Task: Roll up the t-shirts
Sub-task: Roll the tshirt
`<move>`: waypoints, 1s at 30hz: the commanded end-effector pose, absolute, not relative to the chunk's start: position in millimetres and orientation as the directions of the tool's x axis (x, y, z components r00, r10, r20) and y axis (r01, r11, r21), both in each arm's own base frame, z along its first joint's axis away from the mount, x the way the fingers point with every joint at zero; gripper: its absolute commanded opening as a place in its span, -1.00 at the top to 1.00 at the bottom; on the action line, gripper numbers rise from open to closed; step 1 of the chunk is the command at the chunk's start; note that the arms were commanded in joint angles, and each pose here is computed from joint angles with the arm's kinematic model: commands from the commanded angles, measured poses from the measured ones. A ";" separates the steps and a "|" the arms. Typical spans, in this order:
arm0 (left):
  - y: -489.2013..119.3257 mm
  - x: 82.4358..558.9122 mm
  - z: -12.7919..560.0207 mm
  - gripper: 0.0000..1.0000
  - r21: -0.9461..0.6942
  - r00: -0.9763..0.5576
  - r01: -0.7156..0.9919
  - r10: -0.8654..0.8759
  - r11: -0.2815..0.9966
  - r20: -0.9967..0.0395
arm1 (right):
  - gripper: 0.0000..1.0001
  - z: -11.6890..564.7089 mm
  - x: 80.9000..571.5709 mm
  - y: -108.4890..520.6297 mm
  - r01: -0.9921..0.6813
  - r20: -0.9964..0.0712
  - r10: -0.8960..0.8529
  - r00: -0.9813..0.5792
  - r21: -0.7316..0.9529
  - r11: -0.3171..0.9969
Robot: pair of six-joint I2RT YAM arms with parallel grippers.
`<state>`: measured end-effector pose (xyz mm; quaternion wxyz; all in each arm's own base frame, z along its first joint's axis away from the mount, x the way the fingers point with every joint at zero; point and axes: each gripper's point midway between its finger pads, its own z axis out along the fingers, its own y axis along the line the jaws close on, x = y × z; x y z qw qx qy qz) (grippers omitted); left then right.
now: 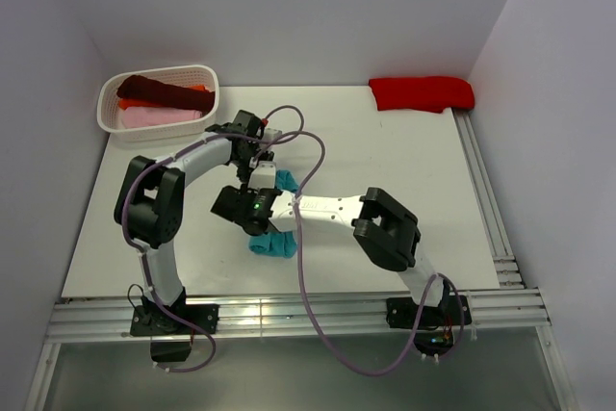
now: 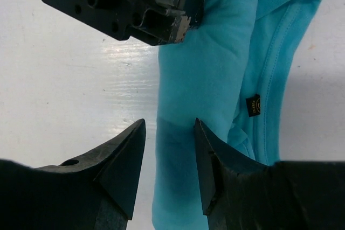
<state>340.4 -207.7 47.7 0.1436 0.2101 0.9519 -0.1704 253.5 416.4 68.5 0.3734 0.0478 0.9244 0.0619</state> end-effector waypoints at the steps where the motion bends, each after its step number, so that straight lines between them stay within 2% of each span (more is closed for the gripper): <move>1: -212.1 349.3 55.5 0.48 -0.249 -0.857 0.463 0.358 0.851 -0.370 | 0.01 63.4 247.7 409.1 0.040 -0.686 0.072 -0.724 0.063 0.997; 5: -214.9 350.0 55.4 0.40 -0.254 -0.856 0.468 0.362 0.846 -0.370 | -0.04 48.3 239.9 401.6 0.042 -0.658 0.028 -0.753 -0.006 0.999; 7: -215.3 350.2 55.3 0.28 -0.259 -0.855 0.470 0.363 0.844 -0.369 | -0.06 39.3 236.9 400.0 0.040 -0.644 0.012 -0.765 -0.029 0.999; 12: -218.2 353.4 60.4 0.13 -0.264 -0.850 0.480 0.369 0.837 -0.375 | -0.08 24.3 230.2 390.2 0.048 -0.614 -0.013 -0.789 -0.083 0.995; 20: -227.3 361.2 77.7 -0.31 -0.288 -0.834 0.509 0.381 0.812 -0.399 | -0.08 8.7 223.7 380.0 0.055 -0.587 -0.030 -0.809 -0.127 0.990; 22: -229.3 362.7 85.5 -0.45 -0.300 -0.826 0.521 0.384 0.799 -0.412 | -0.07 11.3 224.6 380.3 0.060 -0.589 -0.010 -0.808 -0.099 0.993; 25: -232.5 366.3 103.5 -0.55 -0.333 -0.820 0.531 0.374 0.779 -0.433 | 0.01 13.4 226.2 379.9 0.058 -0.597 0.025 -0.802 -0.036 0.998; 26: -233.6 369.8 111.8 -0.56 -0.342 -0.815 0.535 0.366 0.773 -0.449 | 0.03 6.5 223.1 372.1 0.058 -0.589 0.023 -0.808 -0.041 0.997; 30: -230.9 367.5 126.5 -0.59 -0.397 -0.798 0.574 0.381 0.716 -0.466 | 0.09 22.5 229.1 382.5 0.044 -0.602 0.127 -0.788 0.150 0.988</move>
